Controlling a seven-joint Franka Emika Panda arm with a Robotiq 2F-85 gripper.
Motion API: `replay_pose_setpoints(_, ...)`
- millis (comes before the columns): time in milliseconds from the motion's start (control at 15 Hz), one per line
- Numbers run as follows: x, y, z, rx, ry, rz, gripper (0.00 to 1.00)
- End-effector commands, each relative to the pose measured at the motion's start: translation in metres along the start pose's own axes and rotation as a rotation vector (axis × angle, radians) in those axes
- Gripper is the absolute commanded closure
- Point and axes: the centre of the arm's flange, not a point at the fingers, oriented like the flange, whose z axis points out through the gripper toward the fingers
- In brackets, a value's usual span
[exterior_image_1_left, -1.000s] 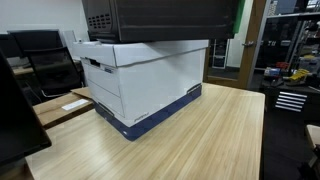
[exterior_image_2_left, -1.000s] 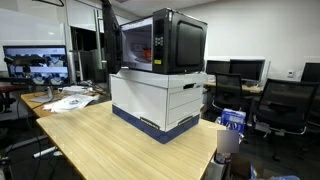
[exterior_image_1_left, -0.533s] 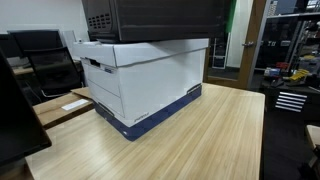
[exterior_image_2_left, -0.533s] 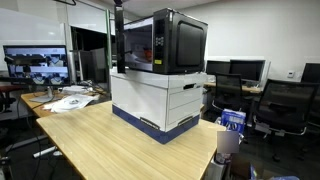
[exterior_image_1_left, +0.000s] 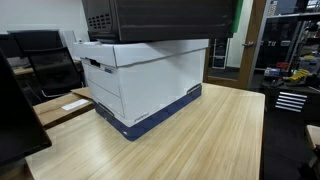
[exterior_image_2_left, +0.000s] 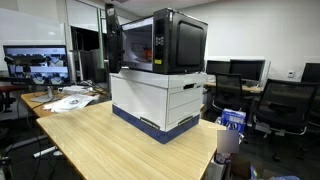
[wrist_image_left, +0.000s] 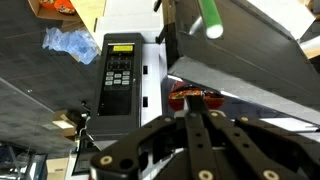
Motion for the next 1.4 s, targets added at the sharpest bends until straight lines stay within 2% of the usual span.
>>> replay_pose_setpoints(0, 0.004, 0.002, -0.011, 0.044, -0.128, -0.032, 0.98)
replay_pose_setpoints(400, 0.002, -0.004, -0.030, 0.107, -0.258, -0.067, 0.98)
replay_pose_setpoints(467, 0.001, -0.008, -0.029, 0.123, -0.303, -0.088, 0.98)
replay_pose_setpoints(667, -0.003, -0.022, -0.023, 0.182, -0.398, -0.153, 0.98)
replay_pose_setpoints(867, -0.002, -0.036, -0.005, 0.213, -0.455, -0.211, 0.98)
replay_pose_setpoints(1200, 0.013, -0.045, 0.048, 0.206, -0.469, -0.240, 0.98)
replay_pose_setpoints(1333, 0.017, -0.044, 0.062, 0.191, -0.381, -0.215, 0.98)
